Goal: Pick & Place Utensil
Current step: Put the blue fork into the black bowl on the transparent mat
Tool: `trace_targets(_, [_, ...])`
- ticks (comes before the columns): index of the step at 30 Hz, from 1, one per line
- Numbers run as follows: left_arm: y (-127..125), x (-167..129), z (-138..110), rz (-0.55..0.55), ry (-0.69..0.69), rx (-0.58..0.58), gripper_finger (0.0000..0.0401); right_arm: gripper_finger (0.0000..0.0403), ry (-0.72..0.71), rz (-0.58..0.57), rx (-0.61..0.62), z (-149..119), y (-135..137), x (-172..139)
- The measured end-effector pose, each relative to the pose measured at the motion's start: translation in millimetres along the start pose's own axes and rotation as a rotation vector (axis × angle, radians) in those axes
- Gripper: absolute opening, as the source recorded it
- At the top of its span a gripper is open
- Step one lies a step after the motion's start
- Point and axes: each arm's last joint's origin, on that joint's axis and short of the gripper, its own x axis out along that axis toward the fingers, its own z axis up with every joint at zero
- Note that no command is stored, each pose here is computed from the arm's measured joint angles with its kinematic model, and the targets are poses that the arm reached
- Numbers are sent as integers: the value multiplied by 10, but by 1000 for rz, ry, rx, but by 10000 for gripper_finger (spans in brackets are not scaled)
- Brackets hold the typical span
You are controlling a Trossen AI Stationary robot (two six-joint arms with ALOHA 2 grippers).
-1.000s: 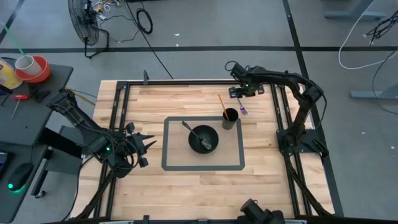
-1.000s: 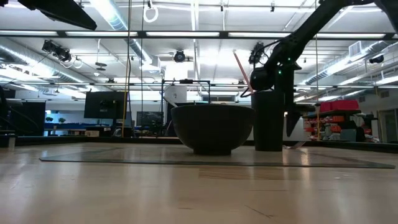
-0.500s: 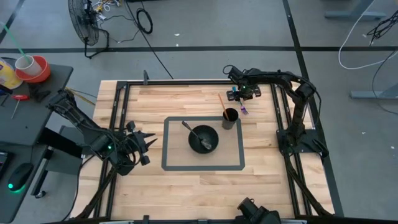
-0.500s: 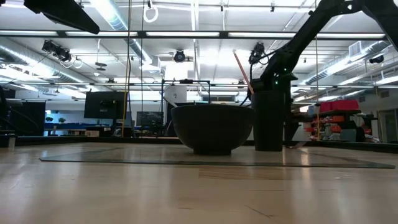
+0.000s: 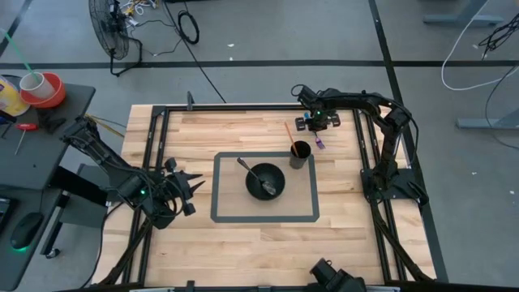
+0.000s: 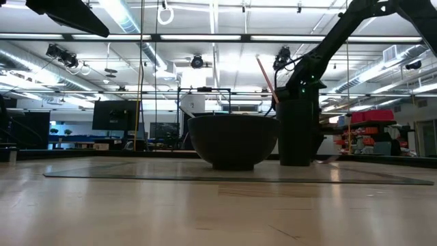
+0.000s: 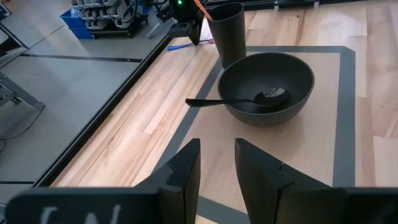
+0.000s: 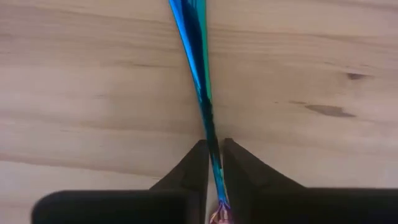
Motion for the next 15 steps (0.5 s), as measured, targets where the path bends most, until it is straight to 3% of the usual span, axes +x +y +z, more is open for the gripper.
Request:
trace_targets(8, [-16, -1, -15, -56, 50, -1, 105, 23, -8, -45, -16, -54, 15, -20])
trace_targets(15, [-19, -1, -16, -65, 58, -1, 105, 19, -31, -86, -16, -172, -6, -237])
